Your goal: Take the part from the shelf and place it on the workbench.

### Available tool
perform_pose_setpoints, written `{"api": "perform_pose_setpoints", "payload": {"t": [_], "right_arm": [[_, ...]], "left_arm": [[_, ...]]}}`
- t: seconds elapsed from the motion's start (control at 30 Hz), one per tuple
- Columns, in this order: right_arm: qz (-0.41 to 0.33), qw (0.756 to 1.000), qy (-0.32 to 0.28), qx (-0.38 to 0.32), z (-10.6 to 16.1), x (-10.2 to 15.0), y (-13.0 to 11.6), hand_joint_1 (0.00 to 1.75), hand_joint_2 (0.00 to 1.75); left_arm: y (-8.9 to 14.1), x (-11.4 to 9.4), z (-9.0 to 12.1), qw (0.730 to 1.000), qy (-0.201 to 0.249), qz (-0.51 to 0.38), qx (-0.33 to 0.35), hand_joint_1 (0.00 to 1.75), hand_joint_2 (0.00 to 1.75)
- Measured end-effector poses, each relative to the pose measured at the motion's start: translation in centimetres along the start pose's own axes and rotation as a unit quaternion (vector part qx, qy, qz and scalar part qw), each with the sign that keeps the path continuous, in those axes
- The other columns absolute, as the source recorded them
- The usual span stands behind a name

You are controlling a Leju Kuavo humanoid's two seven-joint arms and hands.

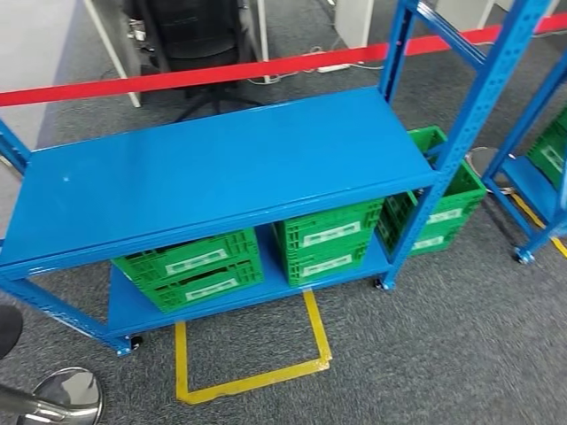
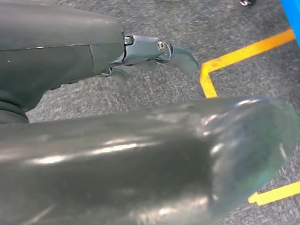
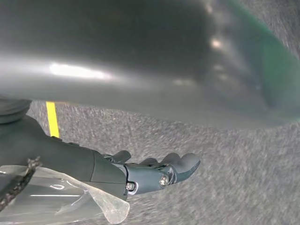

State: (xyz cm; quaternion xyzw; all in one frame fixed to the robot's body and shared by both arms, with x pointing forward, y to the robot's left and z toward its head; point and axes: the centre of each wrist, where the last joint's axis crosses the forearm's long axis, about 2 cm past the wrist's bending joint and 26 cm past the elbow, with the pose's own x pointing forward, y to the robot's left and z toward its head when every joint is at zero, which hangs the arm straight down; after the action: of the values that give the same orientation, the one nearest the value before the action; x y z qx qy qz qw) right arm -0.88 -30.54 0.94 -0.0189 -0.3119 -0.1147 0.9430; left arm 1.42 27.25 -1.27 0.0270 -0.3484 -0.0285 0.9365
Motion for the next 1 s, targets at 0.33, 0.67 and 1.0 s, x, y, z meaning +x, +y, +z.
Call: {"api": "perform_pose_setpoints", "payload": {"t": [0.33,0.67,1.0], "right_arm": [[0.000,1.000,-0.002,0.001,-0.16,0.20,0.00,0.00,0.00],[0.002,1.000,-0.004,0.000,-0.33,0.26,-0.07,0.00,0.00],[0.002,1.000,-0.002,-0.001,-0.29,0.05,-0.20,0.00,0.00]], "left_arm": [[0.00,-0.22,0.55,1.000,0.001,0.001,0.003,0.00,0.00],[-0.52,0.37,0.21,1.000,-0.009,0.001,0.004,0.00,0.00],[-0.58,0.40,0.20,1.000,-0.010,-0.001,-0.002,0.00,0.00]]}}
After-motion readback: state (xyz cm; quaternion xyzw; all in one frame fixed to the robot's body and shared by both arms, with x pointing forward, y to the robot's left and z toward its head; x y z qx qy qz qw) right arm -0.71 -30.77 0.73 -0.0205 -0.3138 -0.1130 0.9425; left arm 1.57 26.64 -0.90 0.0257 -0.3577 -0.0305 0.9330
